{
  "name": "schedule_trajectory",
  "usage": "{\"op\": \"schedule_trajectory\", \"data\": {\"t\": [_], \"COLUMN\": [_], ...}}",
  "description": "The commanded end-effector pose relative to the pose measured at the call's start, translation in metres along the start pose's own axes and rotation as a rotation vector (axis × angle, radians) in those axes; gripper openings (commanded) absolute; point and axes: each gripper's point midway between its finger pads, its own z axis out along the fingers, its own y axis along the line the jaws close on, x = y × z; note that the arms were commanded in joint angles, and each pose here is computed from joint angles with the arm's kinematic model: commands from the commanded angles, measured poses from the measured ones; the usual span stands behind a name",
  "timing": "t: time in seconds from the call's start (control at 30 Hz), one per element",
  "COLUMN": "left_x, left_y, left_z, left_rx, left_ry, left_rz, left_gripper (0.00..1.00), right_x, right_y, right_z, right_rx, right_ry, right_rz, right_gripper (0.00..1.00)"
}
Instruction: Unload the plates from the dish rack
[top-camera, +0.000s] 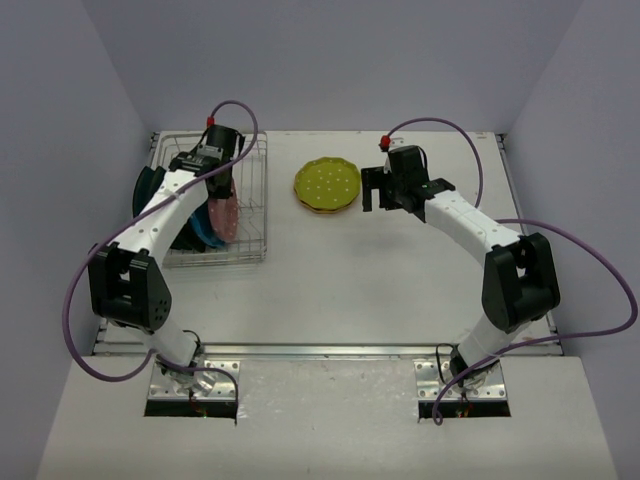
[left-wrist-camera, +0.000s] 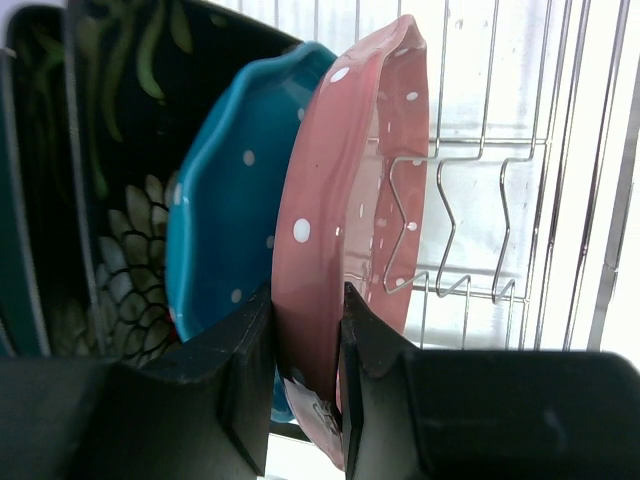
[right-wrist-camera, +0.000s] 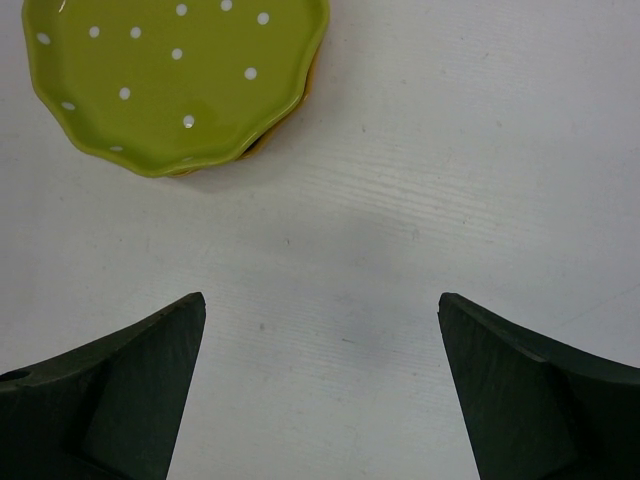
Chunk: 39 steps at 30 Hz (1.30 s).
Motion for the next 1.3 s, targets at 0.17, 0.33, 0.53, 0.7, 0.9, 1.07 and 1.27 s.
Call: {"op": "schedule_trajectory", "data": {"t": [0.17, 0.33, 0.53, 0.7, 0.9, 1.07, 1.27], "left_x": [-0.09, -0.103, -0.112, -0.115, -0.098, -0.087, -0.077], "left_y": [0.034, 0.037, 0.039, 0.016, -0.054, -0.083, -0.101], "left_z": [-0.083, -0.104, -0.129, -0.155, -0.194, -0.207, -0.207], "left_rx": [-0.054, -0.054, -0.002, 0.193, 0.68, 0.953, 1.169], "left_ry": [-0.348, -0.407, -0.464, -0.526, -0.519, -0.452, -0.349], "left_rz": [-0.034, -0.025, -0.041, -0.083, -0.077, -0.095, -0.128], "left_gripper": [0.0, 0.0, 0.0, 0.0, 0.0, 0.0, 0.0], "right_x": [-0.04, -0.041, -0.044, -0.052, -0.067, -0.07, -0.051], "right_y": [0.011, 0.018, 0.029, 0.05, 0.09, 0.117, 0.139], "right_z": [-0.016, -0.018, -0.024, -0.04, -0.073, -0.1, -0.111], "right_rx": [-0.047, -0.088, -0.151, -0.278, -0.527, -0.732, -0.926], "right_ry": [-0.108, -0.106, -0.123, -0.181, -0.254, -0.267, -0.199], "right_rz": [0.02, 0.023, 0.027, 0.039, 0.044, 0.053, 0.104], "right_gripper": [0.99, 0.99, 0.99, 0.99, 0.99, 0.99, 0.99]}}
